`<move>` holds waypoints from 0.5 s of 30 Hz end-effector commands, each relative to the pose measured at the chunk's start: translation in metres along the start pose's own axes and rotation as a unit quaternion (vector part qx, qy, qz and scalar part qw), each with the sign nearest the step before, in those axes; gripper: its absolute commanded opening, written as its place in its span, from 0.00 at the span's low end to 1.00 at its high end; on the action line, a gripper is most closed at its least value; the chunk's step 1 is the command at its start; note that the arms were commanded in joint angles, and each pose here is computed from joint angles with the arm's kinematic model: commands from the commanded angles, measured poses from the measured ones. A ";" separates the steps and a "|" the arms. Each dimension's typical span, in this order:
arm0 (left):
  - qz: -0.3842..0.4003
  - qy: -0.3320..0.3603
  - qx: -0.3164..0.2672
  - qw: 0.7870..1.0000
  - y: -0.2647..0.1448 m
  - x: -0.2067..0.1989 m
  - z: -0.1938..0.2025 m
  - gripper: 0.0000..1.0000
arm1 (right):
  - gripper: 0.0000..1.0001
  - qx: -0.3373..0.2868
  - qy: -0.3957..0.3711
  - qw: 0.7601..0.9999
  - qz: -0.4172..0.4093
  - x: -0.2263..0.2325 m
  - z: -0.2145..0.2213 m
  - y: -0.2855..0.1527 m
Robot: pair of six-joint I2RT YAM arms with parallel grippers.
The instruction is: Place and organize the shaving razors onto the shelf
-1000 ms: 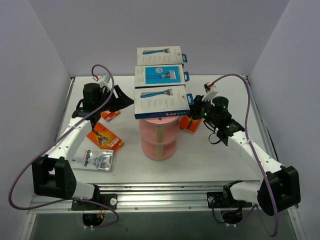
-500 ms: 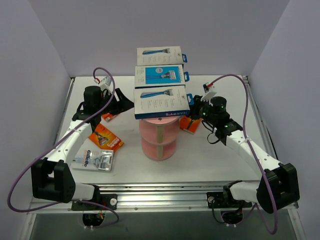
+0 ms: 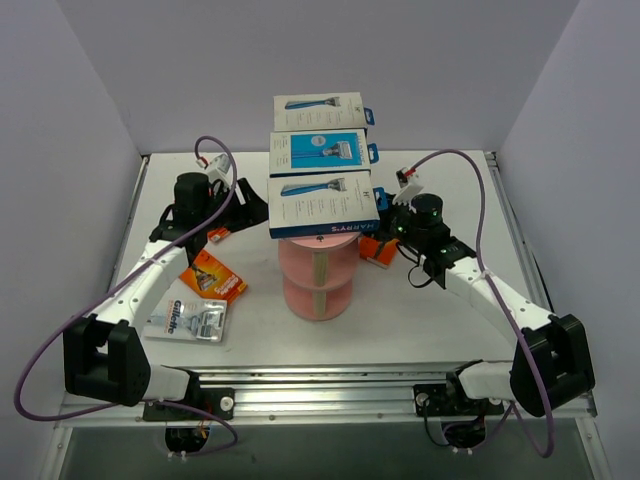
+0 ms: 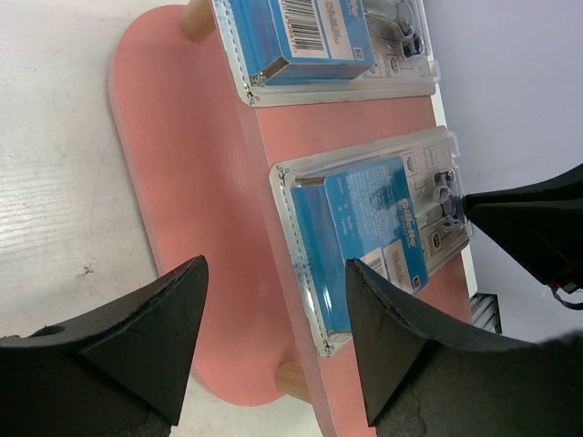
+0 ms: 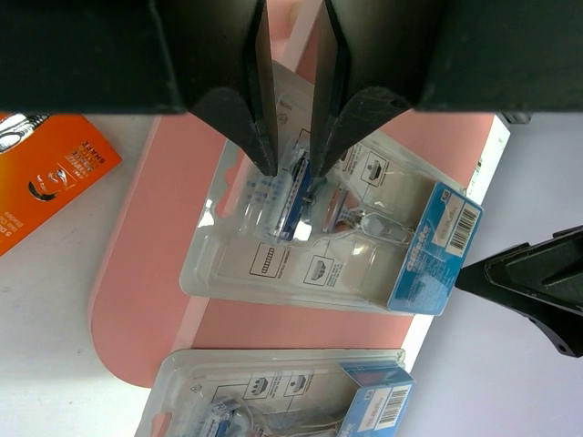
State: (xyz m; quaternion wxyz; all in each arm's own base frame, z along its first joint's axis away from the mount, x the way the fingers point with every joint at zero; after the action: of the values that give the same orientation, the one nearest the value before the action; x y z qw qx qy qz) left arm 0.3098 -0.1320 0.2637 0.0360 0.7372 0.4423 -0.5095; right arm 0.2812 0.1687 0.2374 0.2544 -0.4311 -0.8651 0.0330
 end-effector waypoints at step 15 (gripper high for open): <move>0.001 0.002 0.011 1.000 0.018 -0.002 0.008 0.71 | 0.17 -0.028 -0.009 0.999 -0.019 0.010 -0.016 0.011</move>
State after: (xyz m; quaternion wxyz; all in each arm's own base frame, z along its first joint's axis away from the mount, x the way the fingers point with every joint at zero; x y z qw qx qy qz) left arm 0.3105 -0.1449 0.2545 0.0232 0.7341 0.4337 -0.5219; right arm 0.2848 0.1739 0.2370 0.2570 -0.4274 -0.8662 0.0298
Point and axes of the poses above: each gripper's point midway between its finger pads, its own y axis out along the fingers, its own x axis along the line the jaws close on, z = x × y, the point moved 9 cm from there along -y, back along the fingers, and after that the axes turned 12 degrees about -y, right-handed, at the moved point
